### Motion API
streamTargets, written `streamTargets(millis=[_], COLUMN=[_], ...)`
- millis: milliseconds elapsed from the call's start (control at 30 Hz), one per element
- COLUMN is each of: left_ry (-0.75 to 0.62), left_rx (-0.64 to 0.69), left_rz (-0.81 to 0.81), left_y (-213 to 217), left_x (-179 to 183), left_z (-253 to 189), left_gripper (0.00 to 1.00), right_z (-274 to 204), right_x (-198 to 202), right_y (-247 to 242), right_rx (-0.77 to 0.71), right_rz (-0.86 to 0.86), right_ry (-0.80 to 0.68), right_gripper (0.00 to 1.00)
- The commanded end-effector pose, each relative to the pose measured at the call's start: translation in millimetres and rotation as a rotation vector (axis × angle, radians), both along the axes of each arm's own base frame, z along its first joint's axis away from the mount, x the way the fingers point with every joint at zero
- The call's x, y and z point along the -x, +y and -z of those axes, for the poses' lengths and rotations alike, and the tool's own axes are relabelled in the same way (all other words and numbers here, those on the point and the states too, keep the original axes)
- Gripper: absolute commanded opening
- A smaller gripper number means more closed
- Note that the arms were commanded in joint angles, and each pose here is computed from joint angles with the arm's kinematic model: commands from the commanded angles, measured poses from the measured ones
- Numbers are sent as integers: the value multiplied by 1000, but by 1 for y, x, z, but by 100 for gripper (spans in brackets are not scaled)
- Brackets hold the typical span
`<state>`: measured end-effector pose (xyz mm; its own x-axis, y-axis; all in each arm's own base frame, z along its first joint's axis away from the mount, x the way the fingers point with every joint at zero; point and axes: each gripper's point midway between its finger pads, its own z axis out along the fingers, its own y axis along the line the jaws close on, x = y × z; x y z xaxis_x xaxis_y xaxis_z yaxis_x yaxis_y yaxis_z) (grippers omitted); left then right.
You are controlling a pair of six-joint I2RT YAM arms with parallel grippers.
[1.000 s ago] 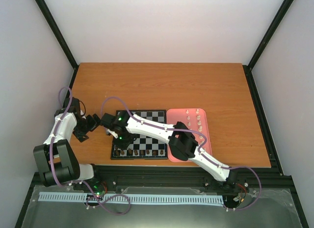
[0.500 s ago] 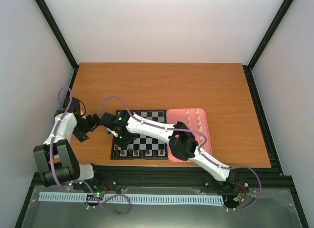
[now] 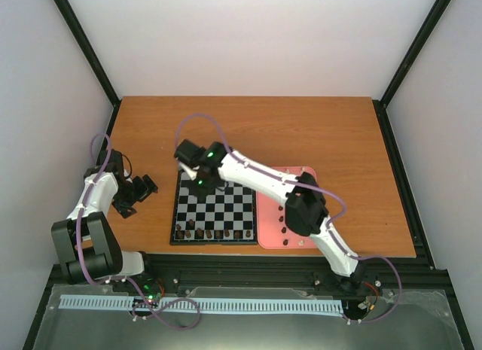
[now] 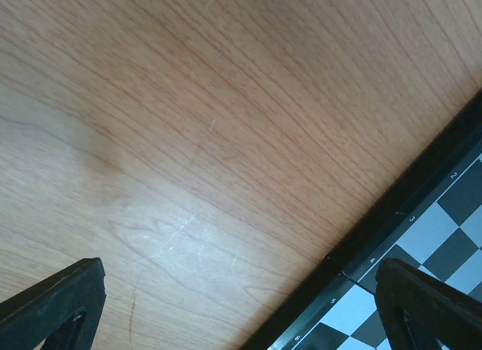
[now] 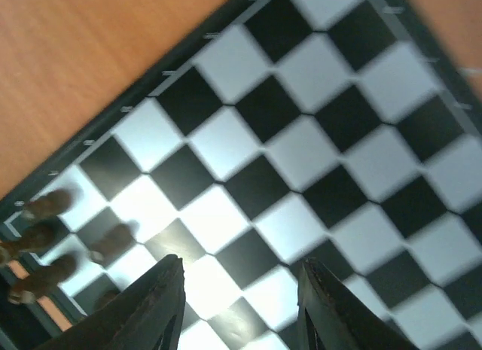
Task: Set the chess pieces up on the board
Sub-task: Place the chess piece on the chessboard, then pick up the chess piece from the storage box.
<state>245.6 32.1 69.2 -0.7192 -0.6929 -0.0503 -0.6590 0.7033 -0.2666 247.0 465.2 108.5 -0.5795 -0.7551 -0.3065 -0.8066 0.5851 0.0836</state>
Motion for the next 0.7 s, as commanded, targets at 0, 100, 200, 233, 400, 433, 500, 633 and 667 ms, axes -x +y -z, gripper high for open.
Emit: streamTargets(millis=[0, 100, 200, 233, 400, 433, 500, 633, 667], left_ry=[-22, -17, -12, -9, -18, -19, -18, -10, -8], left_rx=[2, -1, -5, -5, -13, -15, -13, -9, -9], left_rz=[15, 15, 14, 14, 16, 16, 14, 17, 16], left_y=[-1, 0, 1, 1, 3, 3, 3, 2, 2], left_x=[-7, -8, -9, -8, -11, -11, -11, -11, -11], left_z=[-2, -1, -1, -1, -8, -8, -8, -4, -3], left_gripper=[100, 100, 100, 100, 100, 100, 100, 100, 100], right_z=[-30, -23, -3, 4, 18, 20, 20, 27, 30], right_x=[-31, -41, -41, -41, -54, -58, -64, -71, -72], right_y=[-31, -62, -87, -97, -157, -173, -200, -240, -246], right_rx=[-60, -11, 59, 92, 201, 220, 242, 265, 267], right_rz=[86, 148, 177, 195, 363, 403, 468, 547, 554], right_ry=[-34, -19, 9, 11, -25, -28, -40, -22, -12], right_gripper=[43, 37, 18, 16, 27, 28, 30, 33, 33])
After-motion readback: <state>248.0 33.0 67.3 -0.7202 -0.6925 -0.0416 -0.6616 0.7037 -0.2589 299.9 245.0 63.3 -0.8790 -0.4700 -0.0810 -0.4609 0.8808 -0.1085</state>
